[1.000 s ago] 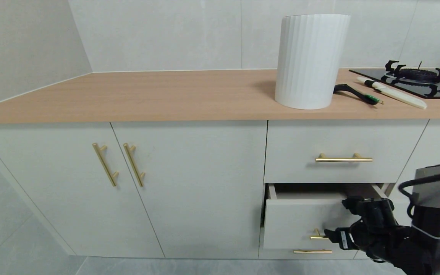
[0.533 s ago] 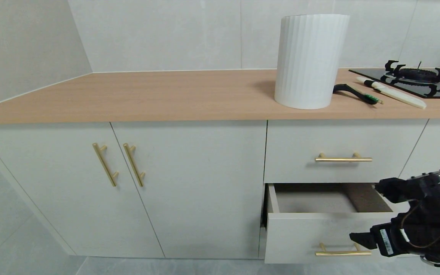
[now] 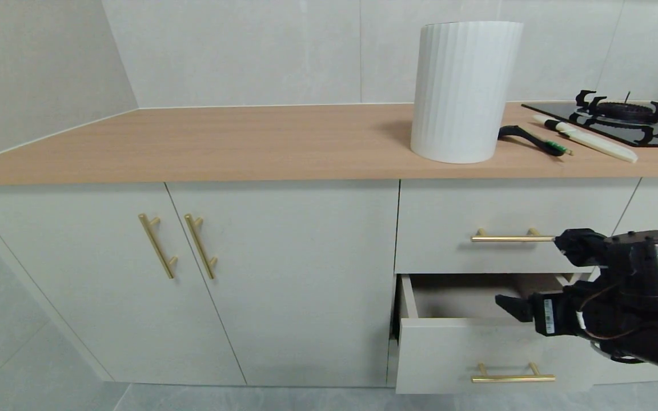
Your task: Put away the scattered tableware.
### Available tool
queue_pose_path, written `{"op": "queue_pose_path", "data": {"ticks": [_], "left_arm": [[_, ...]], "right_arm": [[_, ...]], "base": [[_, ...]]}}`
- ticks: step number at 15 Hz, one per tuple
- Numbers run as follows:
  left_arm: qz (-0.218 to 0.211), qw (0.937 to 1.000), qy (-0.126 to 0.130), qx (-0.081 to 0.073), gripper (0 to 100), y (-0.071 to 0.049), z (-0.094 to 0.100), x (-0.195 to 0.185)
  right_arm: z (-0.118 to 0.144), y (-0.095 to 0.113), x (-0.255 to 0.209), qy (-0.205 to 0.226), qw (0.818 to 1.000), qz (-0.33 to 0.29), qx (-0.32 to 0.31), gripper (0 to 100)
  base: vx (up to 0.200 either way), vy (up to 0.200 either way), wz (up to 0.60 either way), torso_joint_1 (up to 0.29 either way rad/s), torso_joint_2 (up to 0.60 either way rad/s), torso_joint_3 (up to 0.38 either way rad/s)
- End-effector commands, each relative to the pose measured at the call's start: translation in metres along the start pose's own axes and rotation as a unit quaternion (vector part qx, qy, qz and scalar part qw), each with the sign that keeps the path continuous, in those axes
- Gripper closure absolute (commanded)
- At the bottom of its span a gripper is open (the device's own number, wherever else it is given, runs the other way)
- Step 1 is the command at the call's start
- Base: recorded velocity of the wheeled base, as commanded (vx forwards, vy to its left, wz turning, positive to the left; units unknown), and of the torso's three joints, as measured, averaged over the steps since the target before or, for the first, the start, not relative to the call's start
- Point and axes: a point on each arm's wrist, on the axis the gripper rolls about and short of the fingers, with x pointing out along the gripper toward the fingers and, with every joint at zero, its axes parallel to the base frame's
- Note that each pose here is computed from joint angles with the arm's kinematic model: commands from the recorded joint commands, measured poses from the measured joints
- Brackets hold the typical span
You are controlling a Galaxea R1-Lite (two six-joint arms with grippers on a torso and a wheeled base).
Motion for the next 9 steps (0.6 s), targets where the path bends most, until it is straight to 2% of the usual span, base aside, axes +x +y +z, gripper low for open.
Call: {"op": "queue_pose_path", "data": {"ticks": [1,3,9], "left_arm": [[0.001,1.0000,0.000,0.000,0,0.000,0.000,0.000],[0.000,1.0000,0.000,0.000,0,0.000,0.000,0.000],[0.000,1.0000,0.000,0.000,0,0.000,0.000,0.000]], "right_arm": [[-0.035,0.001,0.043,0.038,0.999,-0.032,-0.001,0],[-0.041,0.001,0.049,0.025,0.999,-0.030,0.000,0],[-0.054,0.000,0.063,0.047,0.998,-0.043,-0.005,0]], "base": [[0.000,0.000,0.00,0.000,0.00,0.000],[0.000,0.000,0.00,0.000,0.00,0.000],[0.000,0.000,0.00,0.000,0.00,0.000]]}}
